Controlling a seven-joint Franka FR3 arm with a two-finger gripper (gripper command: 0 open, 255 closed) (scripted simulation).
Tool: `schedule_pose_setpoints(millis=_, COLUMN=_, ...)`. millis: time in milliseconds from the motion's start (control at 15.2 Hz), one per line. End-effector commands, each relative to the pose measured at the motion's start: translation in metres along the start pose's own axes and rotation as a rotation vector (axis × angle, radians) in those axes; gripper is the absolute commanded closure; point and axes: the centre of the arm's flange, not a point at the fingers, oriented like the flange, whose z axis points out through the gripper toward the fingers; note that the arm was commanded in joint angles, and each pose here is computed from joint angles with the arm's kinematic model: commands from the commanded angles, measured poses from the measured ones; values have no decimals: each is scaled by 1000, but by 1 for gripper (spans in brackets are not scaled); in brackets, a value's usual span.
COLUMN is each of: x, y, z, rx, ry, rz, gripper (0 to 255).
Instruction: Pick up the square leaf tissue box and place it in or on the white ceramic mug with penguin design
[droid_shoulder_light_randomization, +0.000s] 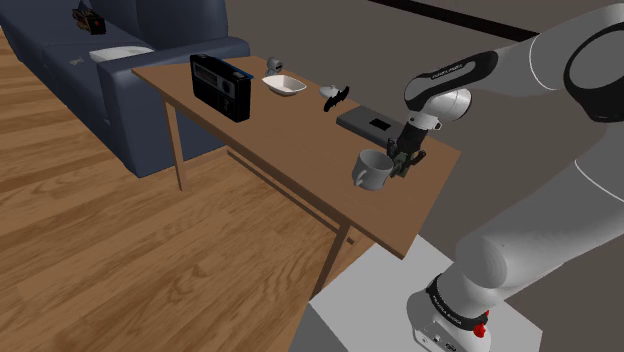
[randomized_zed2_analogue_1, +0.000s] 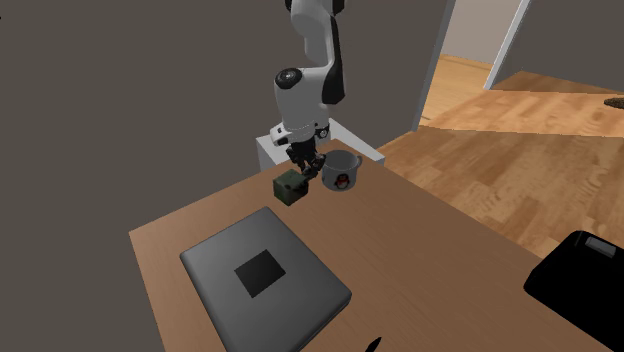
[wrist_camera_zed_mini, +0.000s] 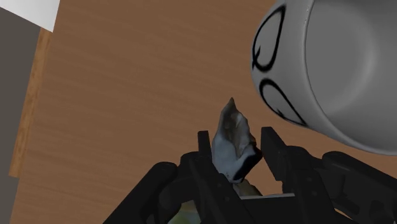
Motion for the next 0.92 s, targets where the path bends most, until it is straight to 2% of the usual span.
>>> schedule_pose_setpoints(millis=0, x=0, y=0, z=0, rx=0, ry=0, rz=0, gripper=255)
schedule_pose_setpoints(millis=198, x=0, y=0, z=0, rx=0, ry=0, rz=0, gripper=255)
schedule_pose_setpoints(millis=858, x=-11, y=-3, z=-51, rx=0, ry=0, rz=0, gripper=255)
